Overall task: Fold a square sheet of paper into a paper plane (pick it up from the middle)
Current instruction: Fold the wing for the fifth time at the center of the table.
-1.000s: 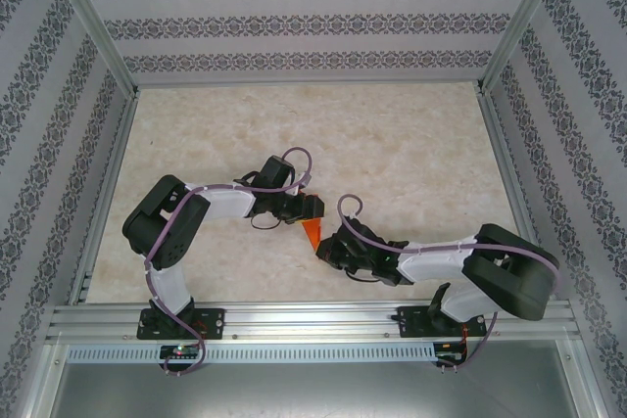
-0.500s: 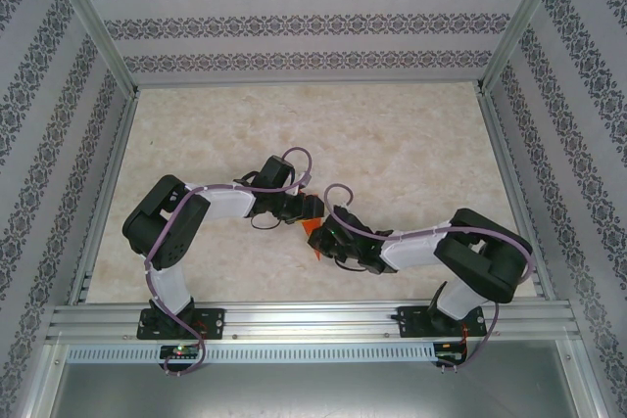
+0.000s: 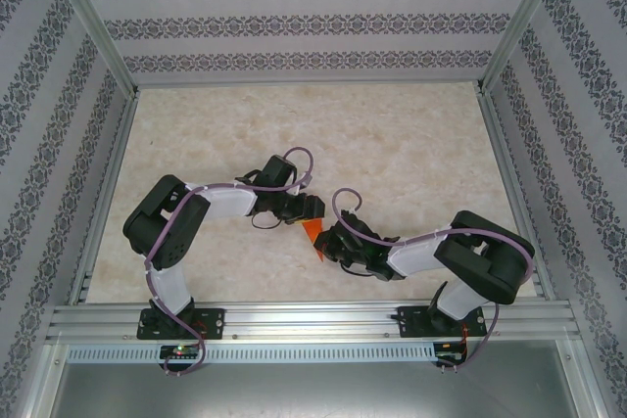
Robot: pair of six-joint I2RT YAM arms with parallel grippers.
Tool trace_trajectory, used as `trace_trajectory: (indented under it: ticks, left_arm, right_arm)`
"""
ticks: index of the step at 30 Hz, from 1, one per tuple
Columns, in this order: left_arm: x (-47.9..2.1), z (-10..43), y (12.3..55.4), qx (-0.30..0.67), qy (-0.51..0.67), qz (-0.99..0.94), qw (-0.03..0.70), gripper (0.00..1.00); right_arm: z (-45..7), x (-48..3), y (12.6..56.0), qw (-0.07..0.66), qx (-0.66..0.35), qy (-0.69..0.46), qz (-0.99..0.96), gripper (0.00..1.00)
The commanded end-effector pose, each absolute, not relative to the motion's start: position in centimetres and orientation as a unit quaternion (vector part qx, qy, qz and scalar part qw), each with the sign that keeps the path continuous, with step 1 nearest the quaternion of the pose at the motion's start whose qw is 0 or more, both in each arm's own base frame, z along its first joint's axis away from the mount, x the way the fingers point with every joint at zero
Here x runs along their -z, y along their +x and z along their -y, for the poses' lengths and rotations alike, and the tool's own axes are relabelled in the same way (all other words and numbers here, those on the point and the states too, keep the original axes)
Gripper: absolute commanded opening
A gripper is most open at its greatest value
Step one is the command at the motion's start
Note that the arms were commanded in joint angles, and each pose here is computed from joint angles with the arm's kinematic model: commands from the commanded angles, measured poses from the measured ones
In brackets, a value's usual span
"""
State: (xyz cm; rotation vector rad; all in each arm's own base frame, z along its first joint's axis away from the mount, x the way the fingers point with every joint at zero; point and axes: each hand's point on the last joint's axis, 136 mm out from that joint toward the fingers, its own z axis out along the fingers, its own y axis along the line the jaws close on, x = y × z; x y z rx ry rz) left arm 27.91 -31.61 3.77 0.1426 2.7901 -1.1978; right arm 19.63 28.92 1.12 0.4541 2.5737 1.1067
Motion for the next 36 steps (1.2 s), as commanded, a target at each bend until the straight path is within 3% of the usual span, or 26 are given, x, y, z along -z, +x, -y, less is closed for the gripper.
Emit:
trace_trajectory:
  ticks: [1, 28, 36]
  left_arm:
    - [-3.2, 30.8, 29.5, 0.358, 0.041, -0.930, 0.080, 0.58]
    - [-2.5, 26.5, 34.7, 0.336, 0.012, -0.936, 0.101, 0.58]
    - [-5.3, 25.9, 36.9, 0.347, 0.022, -0.931, 0.114, 0.58]
  right_arm:
    - [-24.3, 4.5, 15.2, 0.071, -0.268, 0.145, -0.950, 0.01]
    - [-24.9, 4.8, 15.0, 0.057, -0.270, 0.129, -0.953, 0.01]
    - [-24.9, 4.6, 15.2, 0.060, -0.271, 0.128, -0.952, 0.01]
